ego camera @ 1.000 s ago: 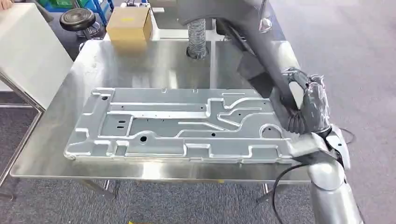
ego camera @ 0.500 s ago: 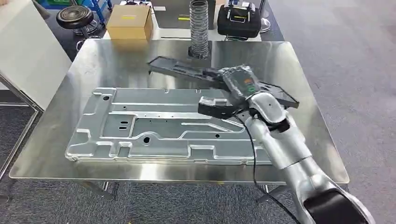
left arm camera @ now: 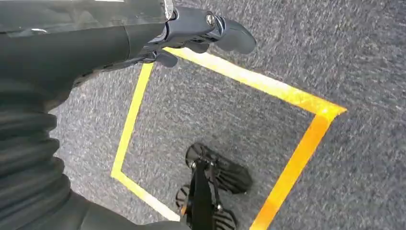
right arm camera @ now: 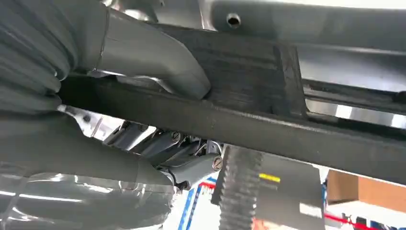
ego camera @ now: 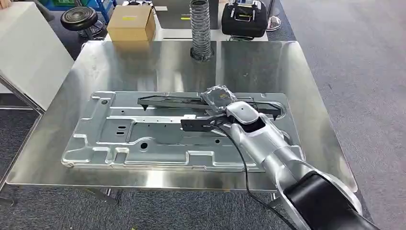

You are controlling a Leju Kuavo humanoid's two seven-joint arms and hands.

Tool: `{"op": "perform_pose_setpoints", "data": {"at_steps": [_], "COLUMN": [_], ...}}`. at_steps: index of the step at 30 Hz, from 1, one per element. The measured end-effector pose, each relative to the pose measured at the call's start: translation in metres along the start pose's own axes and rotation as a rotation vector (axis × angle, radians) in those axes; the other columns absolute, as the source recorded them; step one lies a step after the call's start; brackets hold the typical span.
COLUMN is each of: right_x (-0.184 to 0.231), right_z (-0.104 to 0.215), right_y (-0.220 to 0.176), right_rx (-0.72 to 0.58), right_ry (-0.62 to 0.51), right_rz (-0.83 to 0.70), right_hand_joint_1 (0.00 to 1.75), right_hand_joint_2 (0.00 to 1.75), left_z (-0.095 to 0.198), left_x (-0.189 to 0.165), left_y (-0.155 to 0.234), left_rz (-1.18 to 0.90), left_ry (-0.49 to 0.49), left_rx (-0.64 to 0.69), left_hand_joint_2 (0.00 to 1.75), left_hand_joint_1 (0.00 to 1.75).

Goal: Take the parts from the cabinet and place them on the table.

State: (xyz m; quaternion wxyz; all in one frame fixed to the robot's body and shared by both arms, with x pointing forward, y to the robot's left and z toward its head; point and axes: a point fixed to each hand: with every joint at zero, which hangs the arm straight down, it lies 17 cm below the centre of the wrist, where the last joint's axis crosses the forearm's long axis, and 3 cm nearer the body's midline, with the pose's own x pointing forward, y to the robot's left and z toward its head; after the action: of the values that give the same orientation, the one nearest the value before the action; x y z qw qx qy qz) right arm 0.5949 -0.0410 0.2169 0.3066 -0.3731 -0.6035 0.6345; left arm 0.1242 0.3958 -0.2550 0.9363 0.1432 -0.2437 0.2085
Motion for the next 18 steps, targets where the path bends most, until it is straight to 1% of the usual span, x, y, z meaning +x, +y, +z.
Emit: {"op": "perform_pose_setpoints", "data": {"at_steps": [2, 6, 8, 9, 15, 16, 18], "right_x": [0.004, 0.004, 0.005, 0.01, 0.027, 0.029, 0.034], "right_z": [0.001, 0.001, 0.003, 0.002, 0.002, 0.002, 0.002], "right_y": [0.011, 0.011, 0.022, 0.022, 0.02, 0.019, 0.019], "right_rx": [0.025, 0.025, 0.032, 0.008, -0.037, -0.041, -0.049], "right_ry": [-0.007, -0.007, -0.005, -0.015, -0.045, -0.05, -0.061], "right_rz": [-0.01, -0.01, -0.027, -0.046, -0.077, -0.082, -0.093], "right_hand_joint_1": [1.75, 1.75, 1.75, 1.75, 1.75, 0.0, 0.0], "right_hand_joint_2": [1.75, 1.75, 1.75, 1.75, 1.75, 0.0, 0.0], "left_z": [0.0, 0.0, 0.001, 0.0, 0.0, 0.0, 0.0], "left_x": [0.001, 0.001, 0.001, 0.005, 0.012, 0.014, 0.015], "left_y": [0.0, 0.0, 0.001, 0.002, 0.001, 0.0, 0.0], "left_rz": [-0.007, -0.007, -0.014, -0.023, -0.035, -0.038, -0.039], "left_ry": [-0.006, -0.006, -0.018, -0.04, -0.077, -0.083, -0.088], "left_rx": [-0.005, -0.005, -0.002, 0.003, 0.001, -0.002, -0.002], "left_hand_joint_2": [1.75, 1.75, 1.75, 1.75, 1.75, 1.75, 1.75], "left_hand_joint_1": [0.0, 0.0, 0.0, 0.0, 0.0, 0.0, 0.0]}}
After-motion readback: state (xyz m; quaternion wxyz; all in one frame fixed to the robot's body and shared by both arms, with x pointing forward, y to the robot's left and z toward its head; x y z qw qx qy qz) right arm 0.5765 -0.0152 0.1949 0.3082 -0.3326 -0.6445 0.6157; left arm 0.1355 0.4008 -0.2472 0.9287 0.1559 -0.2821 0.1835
